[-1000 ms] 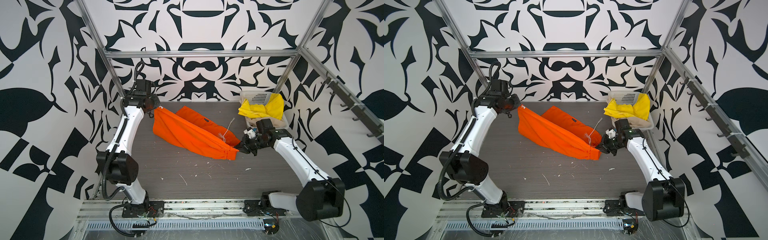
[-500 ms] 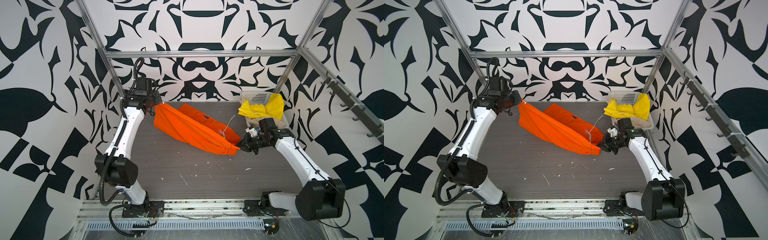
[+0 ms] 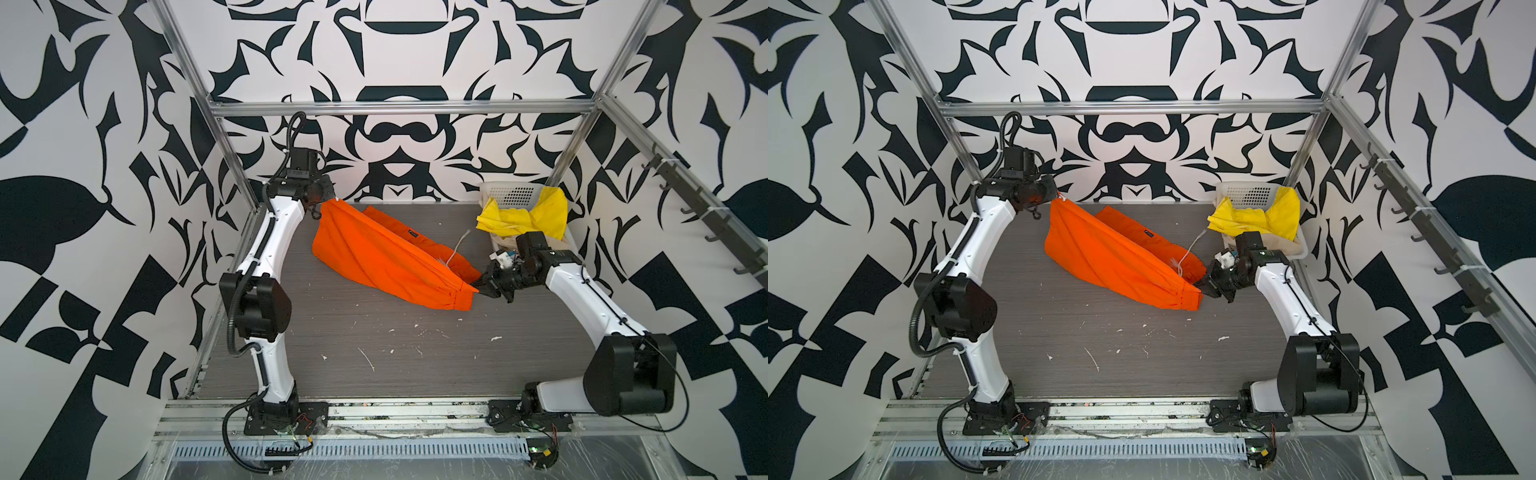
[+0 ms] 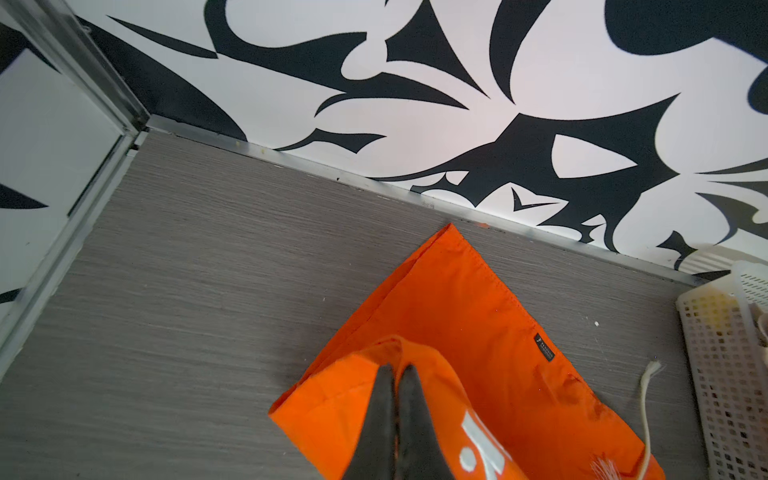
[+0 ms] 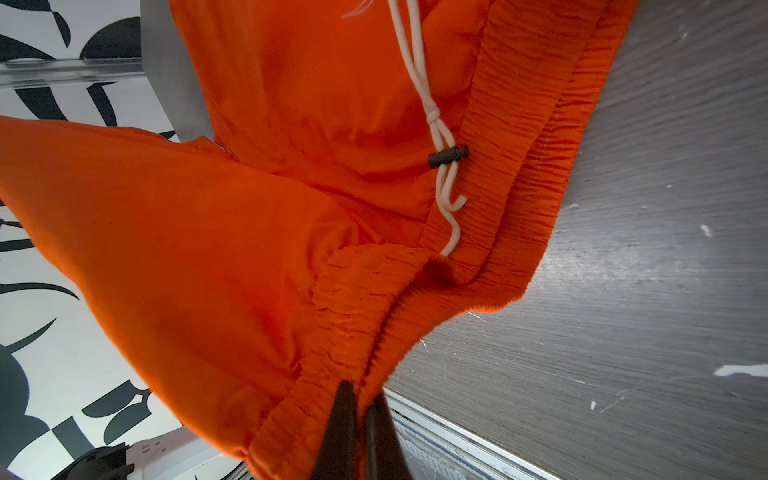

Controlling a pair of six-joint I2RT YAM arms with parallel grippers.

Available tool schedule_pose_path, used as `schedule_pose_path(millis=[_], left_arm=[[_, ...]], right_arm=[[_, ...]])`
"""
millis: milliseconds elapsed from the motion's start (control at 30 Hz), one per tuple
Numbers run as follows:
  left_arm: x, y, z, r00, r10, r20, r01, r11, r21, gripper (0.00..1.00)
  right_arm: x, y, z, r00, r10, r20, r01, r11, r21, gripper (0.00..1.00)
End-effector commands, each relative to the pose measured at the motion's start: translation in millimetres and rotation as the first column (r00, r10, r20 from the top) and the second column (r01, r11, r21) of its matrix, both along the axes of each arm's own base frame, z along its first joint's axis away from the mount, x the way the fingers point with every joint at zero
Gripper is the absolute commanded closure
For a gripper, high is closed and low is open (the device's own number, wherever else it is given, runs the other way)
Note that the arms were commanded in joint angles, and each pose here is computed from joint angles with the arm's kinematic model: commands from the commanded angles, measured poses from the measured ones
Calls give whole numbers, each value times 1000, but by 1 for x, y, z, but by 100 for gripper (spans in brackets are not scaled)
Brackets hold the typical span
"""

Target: Fold and stack the shorts

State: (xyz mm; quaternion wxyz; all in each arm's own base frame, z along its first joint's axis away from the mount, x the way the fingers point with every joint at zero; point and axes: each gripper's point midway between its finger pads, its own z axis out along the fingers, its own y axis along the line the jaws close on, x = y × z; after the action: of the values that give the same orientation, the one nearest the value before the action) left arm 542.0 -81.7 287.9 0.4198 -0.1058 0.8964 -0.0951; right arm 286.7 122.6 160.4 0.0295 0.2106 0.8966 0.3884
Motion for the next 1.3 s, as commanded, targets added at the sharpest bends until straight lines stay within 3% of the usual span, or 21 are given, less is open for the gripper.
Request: schedule_pose_path(millis=[0,433,667,700,767,800,833,867,933,1000,1100,1267], left_arm=[[28,20,23,993,63,103,-65,998,21,100],[94,-21,-14,989,-35,147,37,999,-14,100],[128,-55,-74,987,-82,141,83,997,-4,99],[132,-59,-84,987,-87,136,88,996,-5,96],[141,-69,-104,986,-103,131,105,994,-7,90],[144,-71,-110,986,-106,129,108,994,-5,83],[146,-72,-115,986,-105,128,107,994,-2,65],[146,-72,-116,987,-102,126,103,995,-2,54],[142,-69,-110,988,-94,122,94,996,3,45],[133,-66,-99,989,-92,116,92,996,5,38],[106,-64,-86,992,-93,86,95,995,-21,37],[49,-85,-108,984,-176,-5,172,969,-180,41]], right_arm=[[2,-10,-1,1000,-1,-7,1,999,-43,100],[26,-31,-27,997,-70,-43,67,995,-76,100],[51,-44,-44,984,-175,-15,173,982,-74,97],[58,-46,-45,980,-198,1,198,978,-72,95],[75,-52,-46,965,-260,44,262,963,-69,76],[82,-53,-44,958,-279,73,283,957,-63,67],[89,-55,-38,948,-301,104,307,950,-52,55],[96,-58,-31,939,-316,140,325,944,-54,44],[103,-67,-11,921,-328,210,351,932,-86,31],[107,-77,13,899,-326,292,375,917,-133,27],[104,-92,45,868,-308,389,410,887,-211,26],[92,-69,68,858,-179,481,346,895,-283,27]])
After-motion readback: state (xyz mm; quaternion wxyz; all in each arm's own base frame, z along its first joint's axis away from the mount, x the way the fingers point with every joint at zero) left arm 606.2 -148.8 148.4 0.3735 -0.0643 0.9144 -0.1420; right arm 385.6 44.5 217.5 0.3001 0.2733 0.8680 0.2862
